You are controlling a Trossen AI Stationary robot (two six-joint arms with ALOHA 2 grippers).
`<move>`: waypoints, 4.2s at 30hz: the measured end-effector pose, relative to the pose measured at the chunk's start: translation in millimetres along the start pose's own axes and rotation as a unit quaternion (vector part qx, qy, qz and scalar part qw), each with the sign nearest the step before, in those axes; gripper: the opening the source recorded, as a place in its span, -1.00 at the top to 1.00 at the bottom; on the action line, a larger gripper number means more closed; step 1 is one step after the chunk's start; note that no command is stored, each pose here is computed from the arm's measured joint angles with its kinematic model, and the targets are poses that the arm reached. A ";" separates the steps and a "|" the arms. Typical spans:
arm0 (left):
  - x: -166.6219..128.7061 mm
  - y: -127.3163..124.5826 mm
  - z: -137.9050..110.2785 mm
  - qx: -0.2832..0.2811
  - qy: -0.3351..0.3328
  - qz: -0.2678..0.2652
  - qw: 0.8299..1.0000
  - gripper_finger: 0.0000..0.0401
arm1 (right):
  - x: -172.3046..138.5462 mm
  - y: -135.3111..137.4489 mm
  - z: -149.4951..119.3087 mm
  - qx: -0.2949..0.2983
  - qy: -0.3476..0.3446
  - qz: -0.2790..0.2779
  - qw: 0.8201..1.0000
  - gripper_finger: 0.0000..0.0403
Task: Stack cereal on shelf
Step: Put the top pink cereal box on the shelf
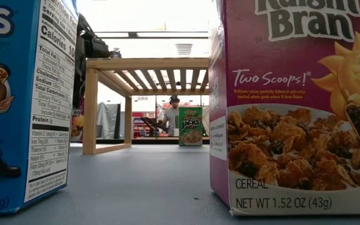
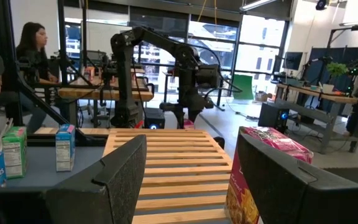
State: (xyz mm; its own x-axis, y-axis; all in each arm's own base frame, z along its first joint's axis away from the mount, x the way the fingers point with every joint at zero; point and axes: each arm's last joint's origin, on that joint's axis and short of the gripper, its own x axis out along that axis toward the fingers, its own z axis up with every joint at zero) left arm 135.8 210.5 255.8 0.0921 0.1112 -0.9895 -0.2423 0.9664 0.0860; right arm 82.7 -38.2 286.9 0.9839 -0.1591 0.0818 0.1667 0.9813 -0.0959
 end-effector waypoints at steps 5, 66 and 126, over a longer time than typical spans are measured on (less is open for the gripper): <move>-23.2 0.1 2.4 -0.008 -0.004 -0.011 1.000 0.36 | 0.0 0.0 0.0 0.000 0.000 0.000 1.000 -0.19; -182.1 -136.5 115.7 0.018 -0.268 -0.091 0.959 0.36 | 101.1 14.8 44.9 -0.001 0.073 0.045 0.996 -0.19; -194.2 -188.1 155.5 0.133 -0.297 -0.099 0.940 -0.01 | 226.8 56.7 43.7 -0.019 0.167 0.063 0.984 0.28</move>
State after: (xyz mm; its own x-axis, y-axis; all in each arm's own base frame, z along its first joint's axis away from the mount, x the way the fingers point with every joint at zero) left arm 313.6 43.2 449.8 0.6519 -0.0435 -0.7570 0.0796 0.9968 0.0113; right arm 312.5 -13.9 343.4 0.9622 -0.0702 -0.2633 0.0387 0.9917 -0.1228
